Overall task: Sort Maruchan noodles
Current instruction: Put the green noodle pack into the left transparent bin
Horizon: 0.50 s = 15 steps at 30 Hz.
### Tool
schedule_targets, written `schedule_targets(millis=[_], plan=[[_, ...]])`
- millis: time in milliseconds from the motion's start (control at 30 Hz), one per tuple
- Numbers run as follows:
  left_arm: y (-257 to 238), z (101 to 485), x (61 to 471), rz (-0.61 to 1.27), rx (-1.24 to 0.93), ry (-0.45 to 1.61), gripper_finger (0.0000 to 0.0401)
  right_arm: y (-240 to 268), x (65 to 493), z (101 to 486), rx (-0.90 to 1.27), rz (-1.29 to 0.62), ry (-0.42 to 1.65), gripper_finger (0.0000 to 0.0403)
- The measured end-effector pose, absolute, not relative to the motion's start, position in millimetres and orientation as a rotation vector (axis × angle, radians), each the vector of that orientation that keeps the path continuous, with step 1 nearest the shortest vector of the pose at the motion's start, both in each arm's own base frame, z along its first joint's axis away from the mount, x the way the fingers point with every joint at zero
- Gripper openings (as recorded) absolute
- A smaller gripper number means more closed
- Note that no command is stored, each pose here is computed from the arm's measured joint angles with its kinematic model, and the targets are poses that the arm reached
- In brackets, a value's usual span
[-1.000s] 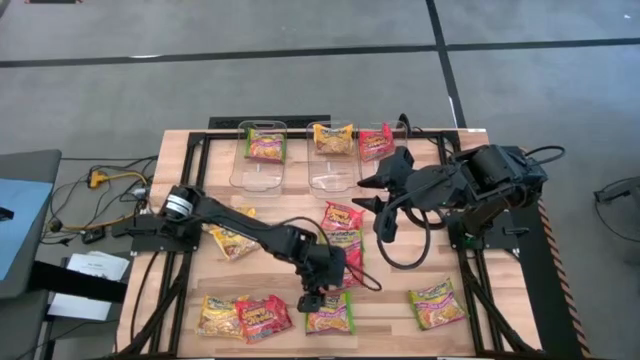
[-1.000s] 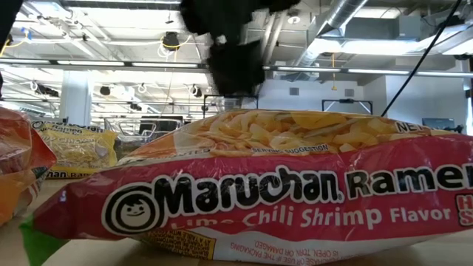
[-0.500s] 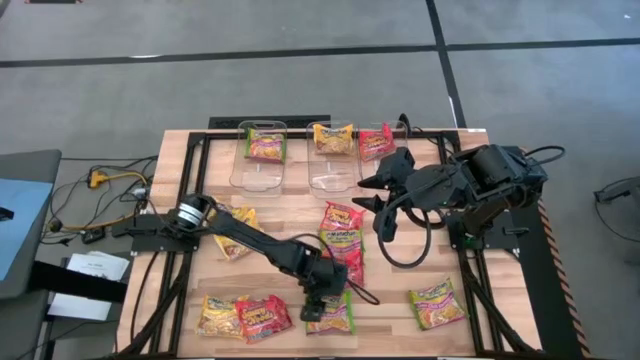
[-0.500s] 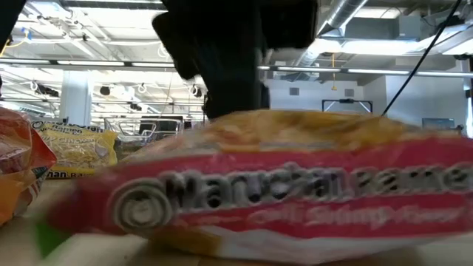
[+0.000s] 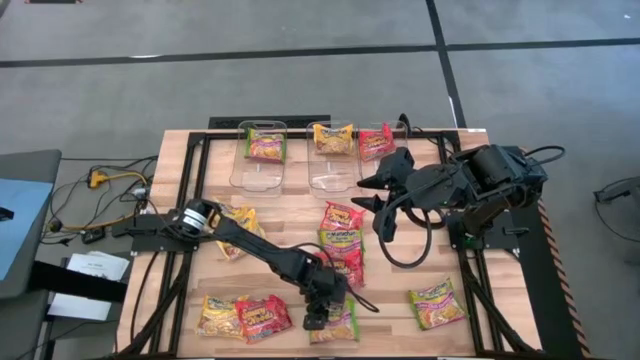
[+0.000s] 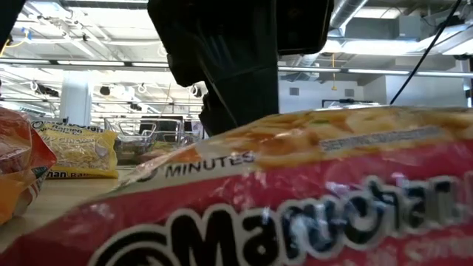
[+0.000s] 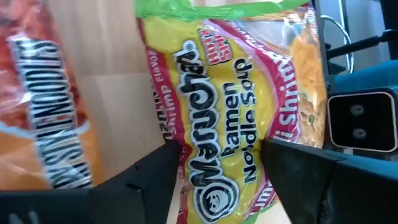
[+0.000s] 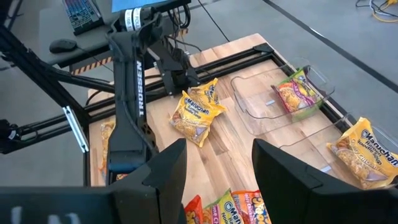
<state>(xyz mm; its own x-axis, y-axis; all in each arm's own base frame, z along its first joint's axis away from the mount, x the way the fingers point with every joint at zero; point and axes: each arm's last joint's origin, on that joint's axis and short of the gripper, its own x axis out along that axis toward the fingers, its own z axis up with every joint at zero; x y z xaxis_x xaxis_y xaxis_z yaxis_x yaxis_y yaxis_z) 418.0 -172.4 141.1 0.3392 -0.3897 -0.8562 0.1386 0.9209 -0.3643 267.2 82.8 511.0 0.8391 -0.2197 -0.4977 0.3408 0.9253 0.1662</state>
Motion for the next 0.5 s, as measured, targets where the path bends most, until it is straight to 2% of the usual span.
schedule_targets(millis=[300, 500], plan=[[-175.7, 140.2, 417.6, -0.377, -0.248, 1.173, 0.008, 82.6, 267.3, 511.1, 0.253, -0.303, 0.491, 0.0205], [-175.9, 141.6, 417.1, -0.401, -0.249, 1.174, 0.0013, 82.5, 267.3, 511.1, 0.253, -0.303, 0.491, 0.0205]])
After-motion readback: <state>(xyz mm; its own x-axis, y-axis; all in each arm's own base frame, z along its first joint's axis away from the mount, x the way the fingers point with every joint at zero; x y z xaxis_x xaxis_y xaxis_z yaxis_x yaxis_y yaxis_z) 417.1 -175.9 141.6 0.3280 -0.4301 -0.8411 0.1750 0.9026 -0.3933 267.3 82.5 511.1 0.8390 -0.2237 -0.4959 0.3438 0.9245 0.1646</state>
